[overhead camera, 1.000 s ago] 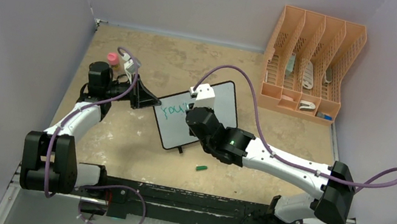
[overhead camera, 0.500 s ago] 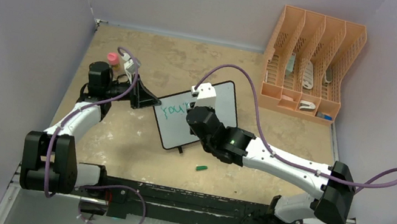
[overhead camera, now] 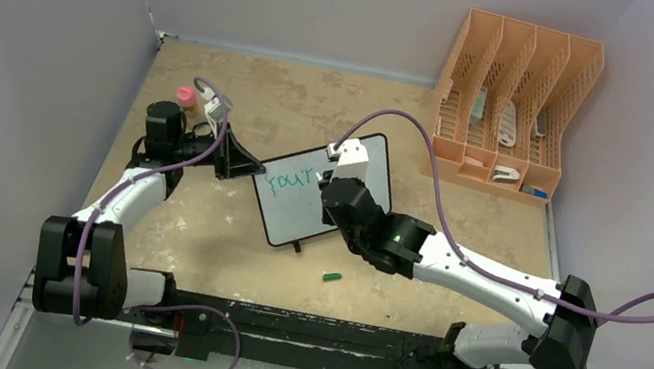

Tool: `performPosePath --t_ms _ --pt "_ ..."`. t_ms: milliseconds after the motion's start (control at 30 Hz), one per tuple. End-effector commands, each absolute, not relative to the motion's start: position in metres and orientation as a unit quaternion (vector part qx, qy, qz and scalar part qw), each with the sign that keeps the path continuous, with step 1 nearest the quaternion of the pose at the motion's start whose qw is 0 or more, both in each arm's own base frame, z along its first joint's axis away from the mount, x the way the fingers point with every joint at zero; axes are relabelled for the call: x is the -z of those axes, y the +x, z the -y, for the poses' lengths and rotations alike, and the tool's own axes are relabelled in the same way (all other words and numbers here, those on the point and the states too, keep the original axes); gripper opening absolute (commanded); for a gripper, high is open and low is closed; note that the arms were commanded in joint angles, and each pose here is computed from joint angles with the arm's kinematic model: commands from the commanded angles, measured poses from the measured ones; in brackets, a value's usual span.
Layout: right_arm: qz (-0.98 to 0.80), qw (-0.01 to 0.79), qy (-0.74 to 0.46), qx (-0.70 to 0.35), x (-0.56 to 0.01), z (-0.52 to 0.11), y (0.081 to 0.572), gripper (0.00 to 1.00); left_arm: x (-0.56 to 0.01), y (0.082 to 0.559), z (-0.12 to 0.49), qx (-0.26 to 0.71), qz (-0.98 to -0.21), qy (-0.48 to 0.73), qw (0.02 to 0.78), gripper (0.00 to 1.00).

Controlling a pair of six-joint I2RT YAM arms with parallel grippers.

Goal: Write a sentence on the whiteboard

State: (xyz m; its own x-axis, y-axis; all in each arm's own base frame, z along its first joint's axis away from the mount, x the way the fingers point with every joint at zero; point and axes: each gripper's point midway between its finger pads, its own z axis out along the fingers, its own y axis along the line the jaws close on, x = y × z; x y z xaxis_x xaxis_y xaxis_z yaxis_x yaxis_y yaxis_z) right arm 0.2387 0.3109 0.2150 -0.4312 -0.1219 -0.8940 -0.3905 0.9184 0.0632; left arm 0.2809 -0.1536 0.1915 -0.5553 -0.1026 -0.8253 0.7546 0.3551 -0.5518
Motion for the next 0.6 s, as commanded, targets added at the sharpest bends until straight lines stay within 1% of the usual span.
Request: performPosePath --t_ms 0,567 --pt "-0.829 0.516 -0.141 -0.161 -0.2244 -0.3151 0.2369 0.00 -0.2005 0.2784 0.1587 0.524 -0.698 0.256 0.416 0.00" --pt "-0.832 0.514 -0.146 -0.150 -0.2163 -0.3219 0.2420 0.00 -0.2004 0.2781 0.1587 0.525 -0.698 0.256 0.415 0.00"
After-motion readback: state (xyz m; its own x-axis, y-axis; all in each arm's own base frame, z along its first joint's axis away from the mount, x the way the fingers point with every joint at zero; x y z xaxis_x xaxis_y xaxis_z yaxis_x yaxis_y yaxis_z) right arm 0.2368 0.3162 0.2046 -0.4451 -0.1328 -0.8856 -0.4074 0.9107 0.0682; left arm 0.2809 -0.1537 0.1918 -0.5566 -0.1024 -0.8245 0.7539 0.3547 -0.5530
